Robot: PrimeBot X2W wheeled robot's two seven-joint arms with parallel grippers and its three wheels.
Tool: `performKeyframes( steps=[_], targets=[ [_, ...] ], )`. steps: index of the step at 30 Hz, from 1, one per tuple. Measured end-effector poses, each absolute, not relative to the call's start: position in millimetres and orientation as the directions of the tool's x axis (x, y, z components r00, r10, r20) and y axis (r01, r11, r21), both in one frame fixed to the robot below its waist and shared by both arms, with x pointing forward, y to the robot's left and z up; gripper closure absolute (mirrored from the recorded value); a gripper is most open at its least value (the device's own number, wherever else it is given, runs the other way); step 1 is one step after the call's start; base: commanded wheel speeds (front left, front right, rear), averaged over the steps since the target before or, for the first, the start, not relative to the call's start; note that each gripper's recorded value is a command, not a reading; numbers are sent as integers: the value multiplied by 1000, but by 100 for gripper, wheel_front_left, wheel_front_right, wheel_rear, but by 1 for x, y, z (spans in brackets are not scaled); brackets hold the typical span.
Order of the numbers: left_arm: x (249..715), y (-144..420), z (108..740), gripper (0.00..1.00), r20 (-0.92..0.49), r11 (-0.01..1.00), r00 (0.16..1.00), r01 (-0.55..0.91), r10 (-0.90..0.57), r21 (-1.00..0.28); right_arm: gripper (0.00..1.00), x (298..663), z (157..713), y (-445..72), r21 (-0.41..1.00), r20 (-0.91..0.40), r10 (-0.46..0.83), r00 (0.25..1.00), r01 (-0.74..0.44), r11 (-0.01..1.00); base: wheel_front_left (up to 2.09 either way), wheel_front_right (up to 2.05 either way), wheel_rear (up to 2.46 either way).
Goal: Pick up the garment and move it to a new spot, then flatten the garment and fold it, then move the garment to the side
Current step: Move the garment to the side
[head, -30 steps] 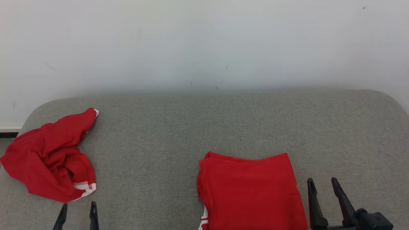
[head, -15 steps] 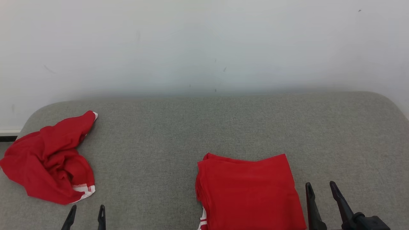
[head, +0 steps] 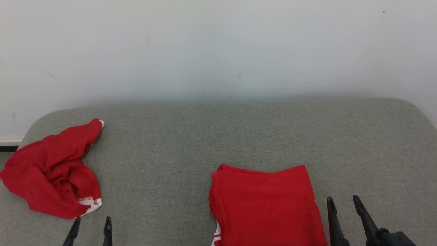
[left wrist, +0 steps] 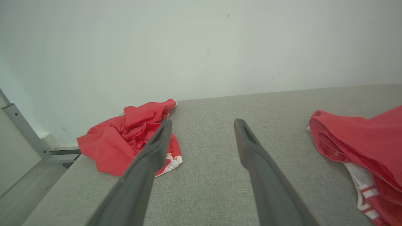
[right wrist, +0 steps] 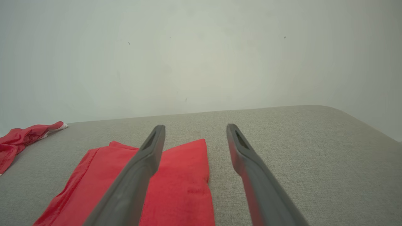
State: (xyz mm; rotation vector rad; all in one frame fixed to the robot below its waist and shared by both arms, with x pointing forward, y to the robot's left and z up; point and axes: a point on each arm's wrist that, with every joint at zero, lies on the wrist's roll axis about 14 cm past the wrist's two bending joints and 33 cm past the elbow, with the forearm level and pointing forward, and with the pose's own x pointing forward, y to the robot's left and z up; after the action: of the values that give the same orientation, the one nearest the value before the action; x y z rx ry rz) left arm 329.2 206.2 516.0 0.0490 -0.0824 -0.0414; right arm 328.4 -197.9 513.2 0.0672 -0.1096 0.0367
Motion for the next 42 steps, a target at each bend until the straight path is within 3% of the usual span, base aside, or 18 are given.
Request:
performKeyframes(
  steps=[33,42],
  targets=[
    [330,210,513,0,68,999,997,23,-26,45,0,329,507,-200,56,90,30,996,-35,998,0,0,0],
    [331,211,510,0,59,999,998,16,-18,39,0,361,534,-197,-26,136,94,986,-91,996,0,0,0]
  ],
)
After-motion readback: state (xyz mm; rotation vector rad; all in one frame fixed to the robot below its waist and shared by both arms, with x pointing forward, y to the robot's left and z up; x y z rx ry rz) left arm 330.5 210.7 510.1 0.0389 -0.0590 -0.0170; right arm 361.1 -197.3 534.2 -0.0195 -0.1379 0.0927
